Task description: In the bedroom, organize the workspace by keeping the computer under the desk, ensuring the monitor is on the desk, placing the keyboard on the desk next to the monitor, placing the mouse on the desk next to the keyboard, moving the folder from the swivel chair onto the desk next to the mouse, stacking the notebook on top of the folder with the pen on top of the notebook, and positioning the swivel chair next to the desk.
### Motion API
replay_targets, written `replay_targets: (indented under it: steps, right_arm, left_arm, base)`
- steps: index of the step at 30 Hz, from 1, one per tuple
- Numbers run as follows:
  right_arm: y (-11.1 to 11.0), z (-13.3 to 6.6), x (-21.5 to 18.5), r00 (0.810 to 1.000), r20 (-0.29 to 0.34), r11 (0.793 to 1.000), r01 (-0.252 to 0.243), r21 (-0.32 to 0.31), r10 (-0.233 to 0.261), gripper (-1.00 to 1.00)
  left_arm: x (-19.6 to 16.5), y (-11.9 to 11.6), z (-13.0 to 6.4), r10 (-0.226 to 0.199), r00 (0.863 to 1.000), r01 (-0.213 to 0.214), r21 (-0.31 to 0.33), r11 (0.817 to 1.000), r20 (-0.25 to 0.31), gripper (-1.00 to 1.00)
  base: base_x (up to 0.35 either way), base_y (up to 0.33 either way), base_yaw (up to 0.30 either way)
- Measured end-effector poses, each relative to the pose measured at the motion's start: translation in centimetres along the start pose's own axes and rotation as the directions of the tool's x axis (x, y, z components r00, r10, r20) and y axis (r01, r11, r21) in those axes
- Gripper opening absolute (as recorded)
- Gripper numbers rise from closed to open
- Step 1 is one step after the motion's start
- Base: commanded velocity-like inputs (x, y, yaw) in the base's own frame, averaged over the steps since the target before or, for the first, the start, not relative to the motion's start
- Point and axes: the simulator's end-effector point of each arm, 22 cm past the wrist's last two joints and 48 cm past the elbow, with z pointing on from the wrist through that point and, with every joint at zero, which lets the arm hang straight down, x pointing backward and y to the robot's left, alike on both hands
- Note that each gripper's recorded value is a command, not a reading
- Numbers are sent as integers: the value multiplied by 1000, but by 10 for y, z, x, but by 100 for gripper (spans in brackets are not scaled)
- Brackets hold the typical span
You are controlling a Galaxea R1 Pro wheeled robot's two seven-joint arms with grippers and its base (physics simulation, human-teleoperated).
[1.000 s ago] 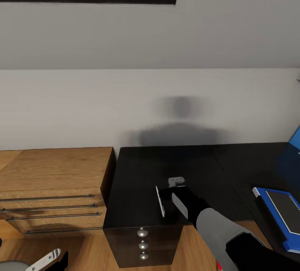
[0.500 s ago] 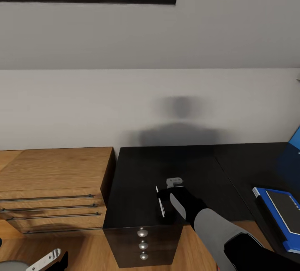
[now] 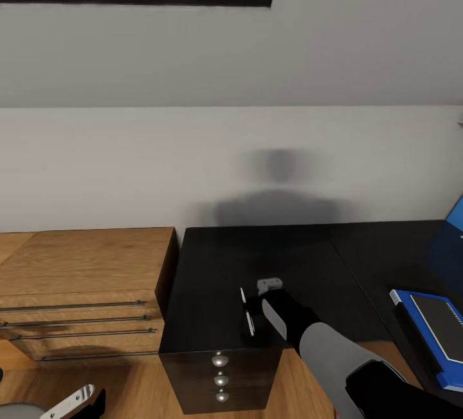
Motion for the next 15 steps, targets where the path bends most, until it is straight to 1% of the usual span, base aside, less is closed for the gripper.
replay_targets:
  steps: [7,15]
  right_arm:
    - [-14,0,6,1000,-26,998,8,63,-6,100]
    - [-20,0,12,999,-42,996,14,87,-10,100]
  left_arm:
    - [0,0,0,0,1000,0,0,1000,0,100]
    - [0,0,0,1,1000,-1,0,1000,-1,100]
  base:
    - [0,0,0]
    - [0,0,0]
